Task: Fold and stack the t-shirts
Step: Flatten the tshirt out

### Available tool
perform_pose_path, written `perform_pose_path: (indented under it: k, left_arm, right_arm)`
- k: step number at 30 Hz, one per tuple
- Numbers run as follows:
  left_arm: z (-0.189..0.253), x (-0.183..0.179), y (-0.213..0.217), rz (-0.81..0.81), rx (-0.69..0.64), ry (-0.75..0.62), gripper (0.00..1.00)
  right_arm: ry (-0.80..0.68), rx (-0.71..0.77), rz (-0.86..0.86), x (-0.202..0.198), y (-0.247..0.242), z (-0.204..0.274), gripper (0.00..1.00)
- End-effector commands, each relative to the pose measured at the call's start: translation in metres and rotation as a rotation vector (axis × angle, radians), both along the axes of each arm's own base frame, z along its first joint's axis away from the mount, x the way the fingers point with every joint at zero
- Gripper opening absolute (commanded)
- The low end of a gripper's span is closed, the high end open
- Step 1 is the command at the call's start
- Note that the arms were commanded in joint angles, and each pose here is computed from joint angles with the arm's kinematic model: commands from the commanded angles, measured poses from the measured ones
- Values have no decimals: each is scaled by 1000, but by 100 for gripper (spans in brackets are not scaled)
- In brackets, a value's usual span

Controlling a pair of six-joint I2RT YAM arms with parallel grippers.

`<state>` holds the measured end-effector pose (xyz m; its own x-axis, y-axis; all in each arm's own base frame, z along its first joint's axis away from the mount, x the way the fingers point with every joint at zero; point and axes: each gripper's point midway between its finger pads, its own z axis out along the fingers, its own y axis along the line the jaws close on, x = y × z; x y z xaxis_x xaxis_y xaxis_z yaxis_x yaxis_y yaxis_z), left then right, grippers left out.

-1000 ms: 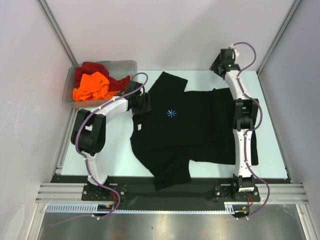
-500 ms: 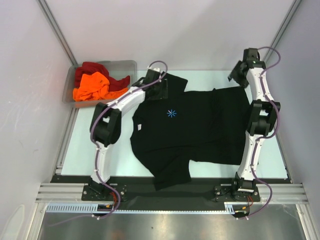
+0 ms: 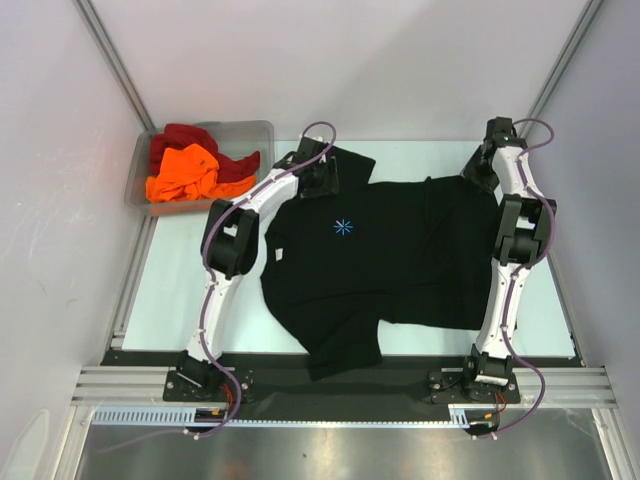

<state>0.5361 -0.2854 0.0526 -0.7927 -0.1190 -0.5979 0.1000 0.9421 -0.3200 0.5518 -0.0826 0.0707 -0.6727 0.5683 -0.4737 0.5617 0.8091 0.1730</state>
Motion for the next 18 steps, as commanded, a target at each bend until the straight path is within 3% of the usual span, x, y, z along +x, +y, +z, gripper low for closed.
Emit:
perform_pose_path:
  k: [1,8,12,18]
  left_arm:
    - [34,19,-14,-8,-110,-85,71]
    - [56,49,-2,1,-98,-213,70]
    - [59,66,13,54,-108,-270,70]
    - [61,86,22,98,-131,-310,72]
  right_arm:
    - [-61,-76,-11,19,-19,1,59]
    - [-141,-162,-40,42,-44,1,66]
    - [-160,-231,-16,52,-55,-1,75]
    - [-143,-220,30,62,-53,-20,78]
